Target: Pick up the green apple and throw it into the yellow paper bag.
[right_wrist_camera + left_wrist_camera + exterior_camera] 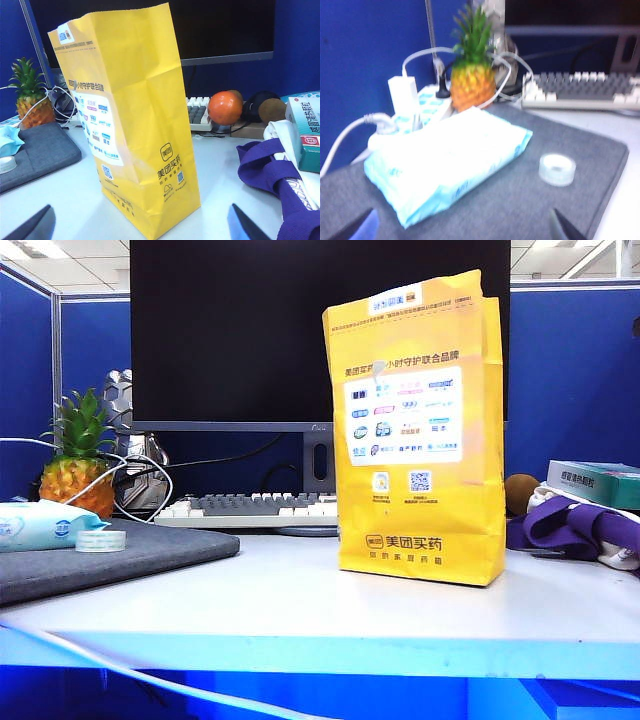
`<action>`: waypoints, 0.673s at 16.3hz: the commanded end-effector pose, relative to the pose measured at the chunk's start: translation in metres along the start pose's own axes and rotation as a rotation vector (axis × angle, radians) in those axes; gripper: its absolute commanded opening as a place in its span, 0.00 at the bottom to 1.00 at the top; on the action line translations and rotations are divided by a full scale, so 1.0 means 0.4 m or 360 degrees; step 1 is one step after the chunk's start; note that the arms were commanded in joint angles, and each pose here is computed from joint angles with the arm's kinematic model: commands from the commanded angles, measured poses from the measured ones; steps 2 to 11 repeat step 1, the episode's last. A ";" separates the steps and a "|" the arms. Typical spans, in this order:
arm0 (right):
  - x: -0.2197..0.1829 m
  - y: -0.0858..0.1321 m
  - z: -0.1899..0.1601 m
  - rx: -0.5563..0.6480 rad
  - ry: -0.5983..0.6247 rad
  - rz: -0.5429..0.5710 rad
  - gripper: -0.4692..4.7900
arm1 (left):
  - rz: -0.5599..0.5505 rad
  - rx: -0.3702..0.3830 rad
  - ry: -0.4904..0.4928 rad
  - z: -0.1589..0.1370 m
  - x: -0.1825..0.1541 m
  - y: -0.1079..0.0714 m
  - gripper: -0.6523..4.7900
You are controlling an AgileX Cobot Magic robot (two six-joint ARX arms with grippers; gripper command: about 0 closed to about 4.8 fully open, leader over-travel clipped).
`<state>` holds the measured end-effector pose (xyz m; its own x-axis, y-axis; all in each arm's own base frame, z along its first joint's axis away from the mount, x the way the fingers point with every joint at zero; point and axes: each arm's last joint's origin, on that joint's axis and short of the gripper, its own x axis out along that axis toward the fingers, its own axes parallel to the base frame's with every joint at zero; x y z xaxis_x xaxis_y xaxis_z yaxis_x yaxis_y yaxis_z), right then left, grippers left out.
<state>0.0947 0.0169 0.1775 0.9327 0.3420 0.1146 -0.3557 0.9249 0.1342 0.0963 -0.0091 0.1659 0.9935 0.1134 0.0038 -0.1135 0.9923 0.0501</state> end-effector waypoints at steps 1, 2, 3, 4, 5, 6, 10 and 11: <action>0.001 -0.001 -0.003 -0.0003 -0.0011 0.0004 1.00 | -0.0007 0.0010 0.0033 -0.005 0.000 0.000 1.00; 0.001 -0.001 -0.003 -0.0003 -0.0011 0.0004 1.00 | -0.0007 0.0010 0.0033 -0.005 0.000 0.000 1.00; 0.001 -0.001 -0.003 -0.0003 -0.0011 0.0004 1.00 | -0.0007 0.0010 0.0033 -0.005 0.000 0.000 1.00; 0.001 -0.001 -0.003 -0.0003 -0.0011 0.0004 1.00 | -0.0007 0.0010 0.0033 -0.005 0.000 0.000 1.00; 0.001 -0.001 -0.003 -0.0003 -0.0011 0.0004 1.00 | -0.0007 0.0010 0.0033 -0.005 0.000 0.000 1.00; 0.001 -0.001 -0.003 -0.0003 -0.0011 0.0004 1.00 | -0.0007 0.0010 0.0033 -0.005 0.000 0.000 1.00; 0.001 -0.001 -0.003 -0.0003 -0.0011 0.0004 1.00 | -0.0007 0.0010 0.0033 -0.005 0.000 0.000 1.00; 0.001 -0.001 -0.003 -0.0003 -0.0011 0.0004 1.00 | -0.0007 0.0010 0.0033 -0.005 0.000 0.000 1.00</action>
